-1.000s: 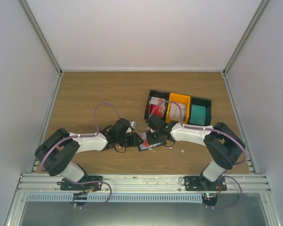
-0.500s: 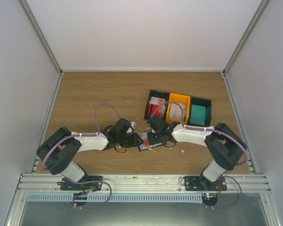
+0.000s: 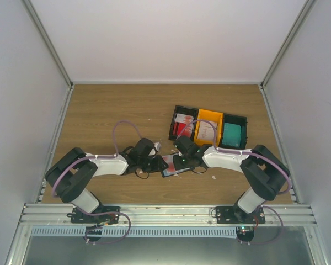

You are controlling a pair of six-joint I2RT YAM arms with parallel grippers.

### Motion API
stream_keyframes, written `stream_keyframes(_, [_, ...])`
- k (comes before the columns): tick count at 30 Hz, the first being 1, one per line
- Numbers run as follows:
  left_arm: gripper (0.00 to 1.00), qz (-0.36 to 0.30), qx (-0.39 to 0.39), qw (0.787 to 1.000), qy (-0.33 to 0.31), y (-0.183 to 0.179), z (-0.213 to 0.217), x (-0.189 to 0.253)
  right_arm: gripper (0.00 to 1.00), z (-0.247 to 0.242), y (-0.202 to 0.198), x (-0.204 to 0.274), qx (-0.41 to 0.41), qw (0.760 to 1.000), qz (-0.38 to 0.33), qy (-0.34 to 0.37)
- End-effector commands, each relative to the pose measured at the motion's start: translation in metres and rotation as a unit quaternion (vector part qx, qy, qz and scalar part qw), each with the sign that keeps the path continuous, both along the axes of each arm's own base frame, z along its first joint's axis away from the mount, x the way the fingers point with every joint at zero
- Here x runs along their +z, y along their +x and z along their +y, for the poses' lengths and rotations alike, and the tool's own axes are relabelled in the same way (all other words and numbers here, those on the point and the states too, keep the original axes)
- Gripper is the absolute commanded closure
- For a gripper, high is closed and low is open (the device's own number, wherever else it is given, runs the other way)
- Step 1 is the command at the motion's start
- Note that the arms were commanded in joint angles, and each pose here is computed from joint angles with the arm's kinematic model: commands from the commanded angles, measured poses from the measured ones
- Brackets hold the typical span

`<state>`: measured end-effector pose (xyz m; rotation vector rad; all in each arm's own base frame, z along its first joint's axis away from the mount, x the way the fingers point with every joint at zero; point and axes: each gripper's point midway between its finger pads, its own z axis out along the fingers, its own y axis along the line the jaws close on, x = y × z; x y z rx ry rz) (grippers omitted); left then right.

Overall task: Put the credit cards into the card holder
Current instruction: Insert the credit card into the card holder.

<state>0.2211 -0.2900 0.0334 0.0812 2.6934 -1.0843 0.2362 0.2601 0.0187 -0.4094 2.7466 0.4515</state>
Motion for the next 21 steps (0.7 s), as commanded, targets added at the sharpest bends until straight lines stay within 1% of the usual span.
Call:
stream_keyframes(1, [0.79, -0.027, 0.002, 1.0, -0.005, 0.012, -0.007, 0.014, 1.0, -0.014, -0.012, -0.018, -0.003, 0.999, 0.027, -0.022])
stream_keyframes(7, [0.73, -0.046, 0.011, 0.999, 0.007, 0.013, 0.002, 0.026, 0.99, -0.015, -0.011, -0.016, -0.006, 1.0, 0.024, -0.018])
stream_keyframes(12, [0.71, -0.054, 0.011, 0.999, 0.001, 0.013, 0.002, 0.034, 1.0, -0.015, -0.011, -0.017, -0.006, 1.0, 0.025, -0.017])
stream_keyframes(17, [0.71, -0.044, 0.011, 0.999, 0.008, 0.014, 0.001, 0.026, 1.0, -0.015, -0.011, -0.018, -0.005, 1.0, 0.026, -0.015])
stream_keyframes(21, [0.68, -0.034, 0.008, 0.999, 0.007, 0.013, -0.001, 0.019, 0.99, -0.015, -0.011, -0.019, -0.005, 0.999, 0.028, -0.016])
